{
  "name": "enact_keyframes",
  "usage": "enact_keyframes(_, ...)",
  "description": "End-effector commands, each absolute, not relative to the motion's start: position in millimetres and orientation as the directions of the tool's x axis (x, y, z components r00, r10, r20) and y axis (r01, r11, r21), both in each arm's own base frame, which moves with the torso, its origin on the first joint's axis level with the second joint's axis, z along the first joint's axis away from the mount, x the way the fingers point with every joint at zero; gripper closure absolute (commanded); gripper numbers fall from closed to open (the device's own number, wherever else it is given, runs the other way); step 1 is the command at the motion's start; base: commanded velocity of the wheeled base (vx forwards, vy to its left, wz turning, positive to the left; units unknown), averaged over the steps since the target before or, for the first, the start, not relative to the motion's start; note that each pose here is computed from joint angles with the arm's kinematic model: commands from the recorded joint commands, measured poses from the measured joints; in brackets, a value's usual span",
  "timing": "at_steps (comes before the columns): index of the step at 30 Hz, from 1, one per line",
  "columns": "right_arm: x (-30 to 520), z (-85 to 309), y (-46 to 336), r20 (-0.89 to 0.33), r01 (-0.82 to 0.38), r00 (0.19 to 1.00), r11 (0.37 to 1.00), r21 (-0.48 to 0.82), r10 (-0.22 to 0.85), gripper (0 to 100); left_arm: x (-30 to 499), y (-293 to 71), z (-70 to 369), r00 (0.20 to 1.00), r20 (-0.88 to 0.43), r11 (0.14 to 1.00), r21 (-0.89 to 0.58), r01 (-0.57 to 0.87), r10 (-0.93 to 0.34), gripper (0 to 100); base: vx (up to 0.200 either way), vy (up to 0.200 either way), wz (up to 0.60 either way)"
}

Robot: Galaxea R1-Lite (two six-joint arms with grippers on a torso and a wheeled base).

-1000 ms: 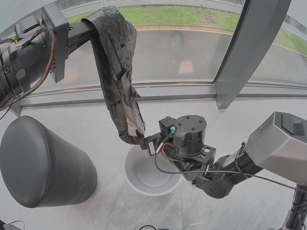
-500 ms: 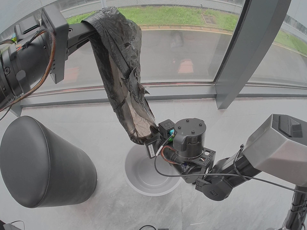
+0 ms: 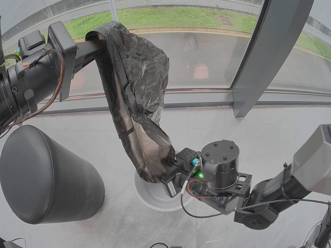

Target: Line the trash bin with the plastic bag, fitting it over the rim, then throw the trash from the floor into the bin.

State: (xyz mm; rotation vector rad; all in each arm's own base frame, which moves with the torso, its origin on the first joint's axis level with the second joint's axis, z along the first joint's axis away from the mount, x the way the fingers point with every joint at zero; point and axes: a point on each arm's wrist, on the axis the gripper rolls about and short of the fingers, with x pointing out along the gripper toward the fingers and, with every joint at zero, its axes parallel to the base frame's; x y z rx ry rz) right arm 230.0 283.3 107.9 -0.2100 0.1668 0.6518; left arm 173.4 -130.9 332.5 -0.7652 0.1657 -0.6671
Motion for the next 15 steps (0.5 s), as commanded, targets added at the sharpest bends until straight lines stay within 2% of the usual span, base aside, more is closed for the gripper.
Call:
enact_keyframes(1, 192, 149, 253, -0.259, -0.735, 0.667, 0.674, -0.072, 0.699, 100, 183, -124, 312, 0.81, 0.023, 0.576, -0.691, 0.436, -0.586, 100, 0.0, 0.0, 0.0)
enact_keyframes(7, 176, 191, 235, -0.318, -0.777, 0.563, 0.619, 0.108, 0.763, 100, 189, -120, 291, 0.81, -0.064, 0.61, -0.693, 0.384, -0.583, 100, 0.0, 0.0, 0.0)
enact_keyframes(10, 176, 191, 235, -0.318, -0.777, 0.563, 0.619, 0.108, 0.763, 100, 189, -120, 291, 0.81, -0.064, 0.61, -0.693, 0.384, -0.583, 100, 0.0, 0.0, 0.0)
enact_keyframes(11, 170, 214, 228, -0.36, -0.774, 0.484, 0.582, 0.249, 0.798, 100, 192, -119, 280, 0.807, -0.148, 0.644, -0.691, 0.329, -0.571, 100, 0.0, 0.0, 0.0)
enact_keyframes(15, 168, 221, 225, -0.417, -0.746, 0.402, 0.555, 0.368, 0.816, 100, 193, -120, 267, 0.788, -0.248, 0.677, -0.686, 0.268, -0.563, 100, 0.0, 0.0, 0.0)
